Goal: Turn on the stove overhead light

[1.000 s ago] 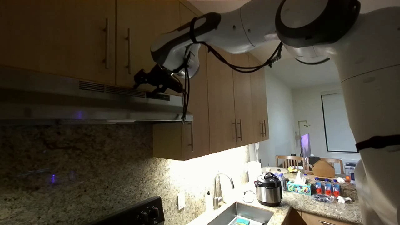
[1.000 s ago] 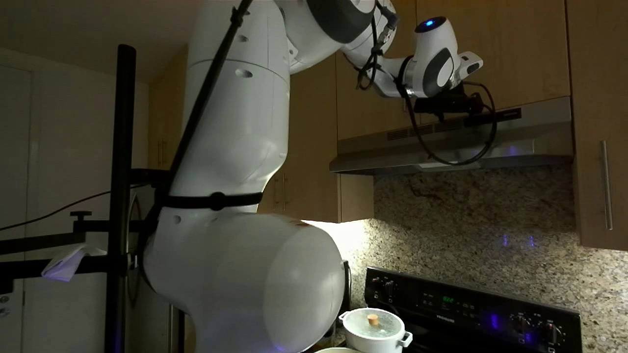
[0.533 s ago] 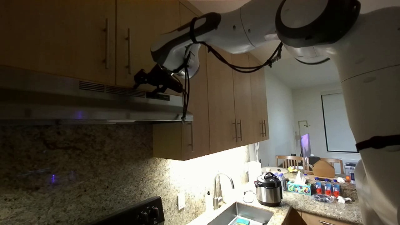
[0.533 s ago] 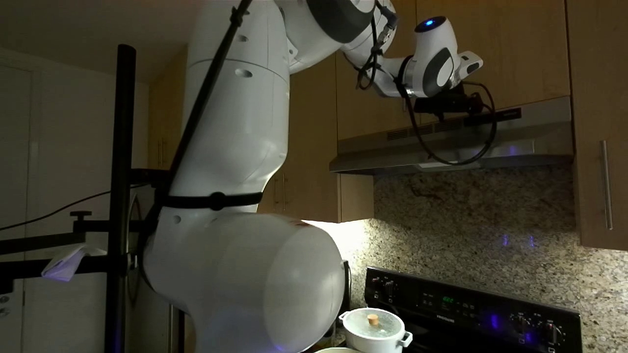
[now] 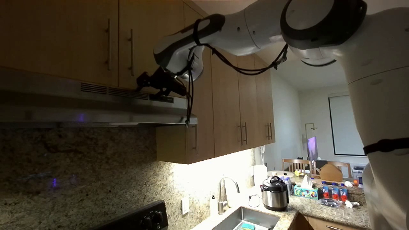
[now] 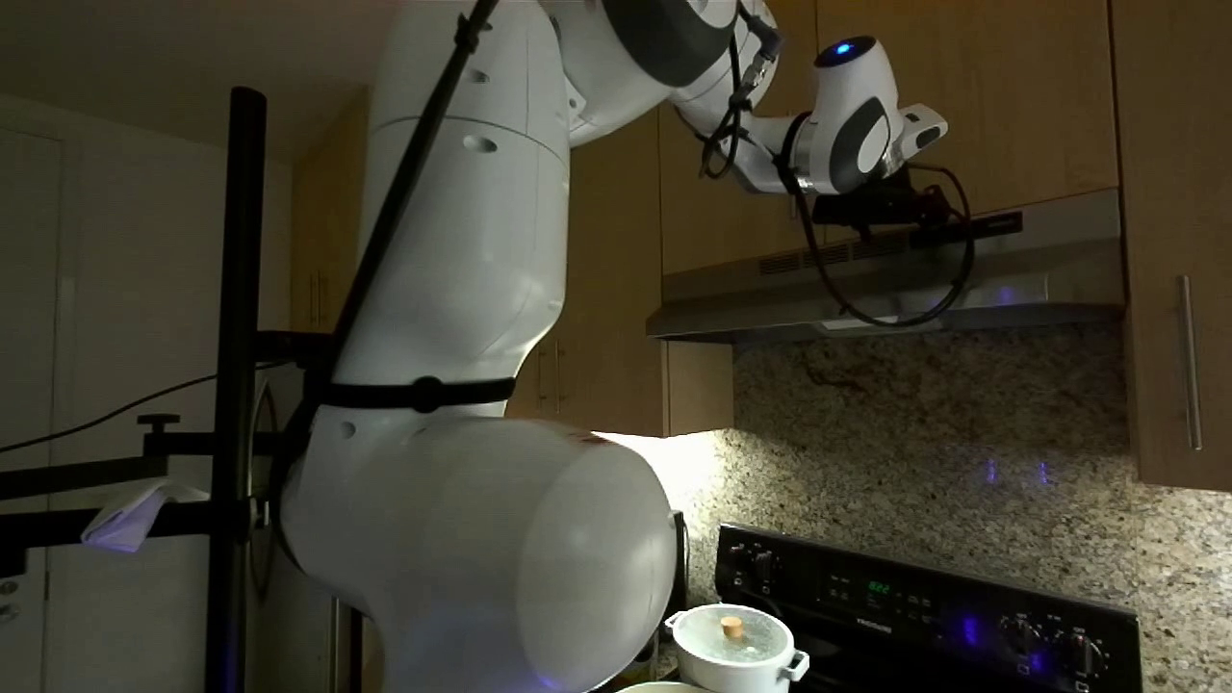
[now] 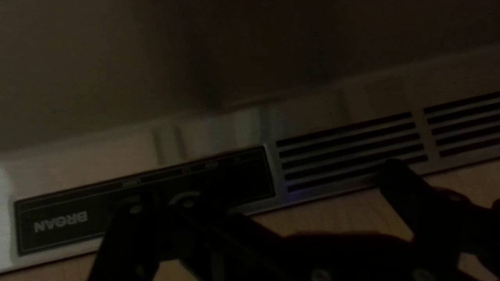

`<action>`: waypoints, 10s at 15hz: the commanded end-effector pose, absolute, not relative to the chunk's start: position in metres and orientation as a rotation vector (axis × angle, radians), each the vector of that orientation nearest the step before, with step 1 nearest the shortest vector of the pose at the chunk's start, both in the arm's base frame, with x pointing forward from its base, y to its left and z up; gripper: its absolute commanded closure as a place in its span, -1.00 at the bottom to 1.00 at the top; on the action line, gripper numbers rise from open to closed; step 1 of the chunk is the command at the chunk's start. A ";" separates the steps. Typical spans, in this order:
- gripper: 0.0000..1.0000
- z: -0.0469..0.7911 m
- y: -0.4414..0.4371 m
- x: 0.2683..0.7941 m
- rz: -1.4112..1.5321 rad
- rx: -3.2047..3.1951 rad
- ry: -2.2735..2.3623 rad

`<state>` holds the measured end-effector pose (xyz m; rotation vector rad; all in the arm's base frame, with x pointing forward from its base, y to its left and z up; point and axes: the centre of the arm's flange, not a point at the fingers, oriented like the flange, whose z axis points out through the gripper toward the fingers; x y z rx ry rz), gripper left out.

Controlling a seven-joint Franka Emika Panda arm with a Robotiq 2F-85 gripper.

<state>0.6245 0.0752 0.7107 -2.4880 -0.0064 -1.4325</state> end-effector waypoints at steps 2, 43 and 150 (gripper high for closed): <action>-1.00 0.707 0.077 0.638 -1.426 -2.495 -0.016; -1.00 0.708 0.062 0.606 -1.431 -2.486 -0.039; -1.00 0.716 0.004 0.624 -1.565 -2.570 -0.479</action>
